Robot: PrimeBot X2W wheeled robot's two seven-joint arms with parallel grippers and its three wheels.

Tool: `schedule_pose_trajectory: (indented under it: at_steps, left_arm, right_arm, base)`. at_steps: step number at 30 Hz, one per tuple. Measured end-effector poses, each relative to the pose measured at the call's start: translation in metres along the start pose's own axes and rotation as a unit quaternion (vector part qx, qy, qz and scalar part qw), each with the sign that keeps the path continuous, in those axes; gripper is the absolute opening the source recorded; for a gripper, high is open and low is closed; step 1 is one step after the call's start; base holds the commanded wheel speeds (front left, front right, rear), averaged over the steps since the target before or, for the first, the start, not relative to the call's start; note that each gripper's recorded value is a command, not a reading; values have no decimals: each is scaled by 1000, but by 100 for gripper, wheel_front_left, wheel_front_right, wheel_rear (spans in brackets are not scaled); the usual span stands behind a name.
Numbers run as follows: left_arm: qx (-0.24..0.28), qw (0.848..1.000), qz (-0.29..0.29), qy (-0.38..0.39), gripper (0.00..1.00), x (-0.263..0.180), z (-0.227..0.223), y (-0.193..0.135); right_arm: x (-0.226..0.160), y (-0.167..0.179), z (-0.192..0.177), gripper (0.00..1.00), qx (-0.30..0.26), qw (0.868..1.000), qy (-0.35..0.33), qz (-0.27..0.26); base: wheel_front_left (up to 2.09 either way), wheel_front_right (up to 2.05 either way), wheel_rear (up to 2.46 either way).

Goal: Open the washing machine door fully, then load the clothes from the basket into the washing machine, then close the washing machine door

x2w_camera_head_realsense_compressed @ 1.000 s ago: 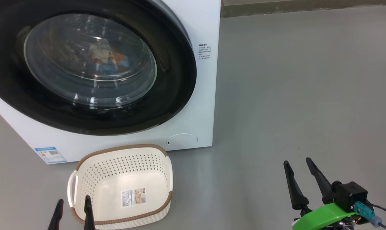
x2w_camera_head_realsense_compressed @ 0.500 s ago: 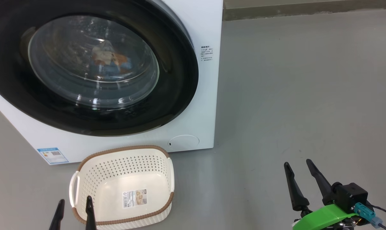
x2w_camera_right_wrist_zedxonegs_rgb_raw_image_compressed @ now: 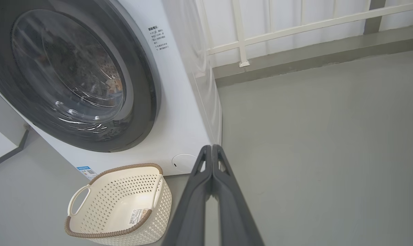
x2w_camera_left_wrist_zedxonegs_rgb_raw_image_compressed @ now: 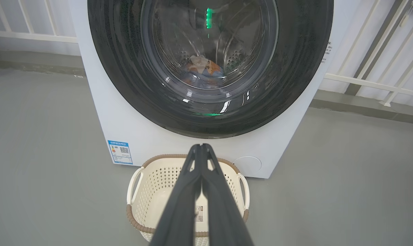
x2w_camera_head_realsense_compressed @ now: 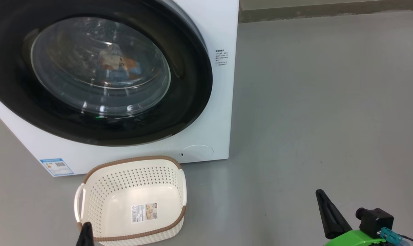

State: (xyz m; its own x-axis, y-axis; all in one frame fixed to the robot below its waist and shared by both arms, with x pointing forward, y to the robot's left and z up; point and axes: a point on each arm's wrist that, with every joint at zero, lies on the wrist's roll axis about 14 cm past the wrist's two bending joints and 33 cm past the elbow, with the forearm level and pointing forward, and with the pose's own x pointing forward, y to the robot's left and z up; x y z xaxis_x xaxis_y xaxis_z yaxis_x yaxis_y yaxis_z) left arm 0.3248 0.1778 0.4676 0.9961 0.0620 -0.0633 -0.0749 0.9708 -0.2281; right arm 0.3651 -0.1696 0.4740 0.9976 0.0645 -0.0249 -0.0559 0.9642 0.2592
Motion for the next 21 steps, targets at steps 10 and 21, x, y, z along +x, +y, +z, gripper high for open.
schedule_pose_trajectory:
  at_steps: [10,21]
  left_arm:
    - [-58,998,8,19,0,1,-7,3]
    - [-119,992,16,27,0,5,-8,6]
  right_arm:
    - [0,-6,-2,0,53,998,7,-16]
    - [0,-12,-2,0,113,993,10,-32]
  base:
    - [0,0,0]
    - [0,0,0]
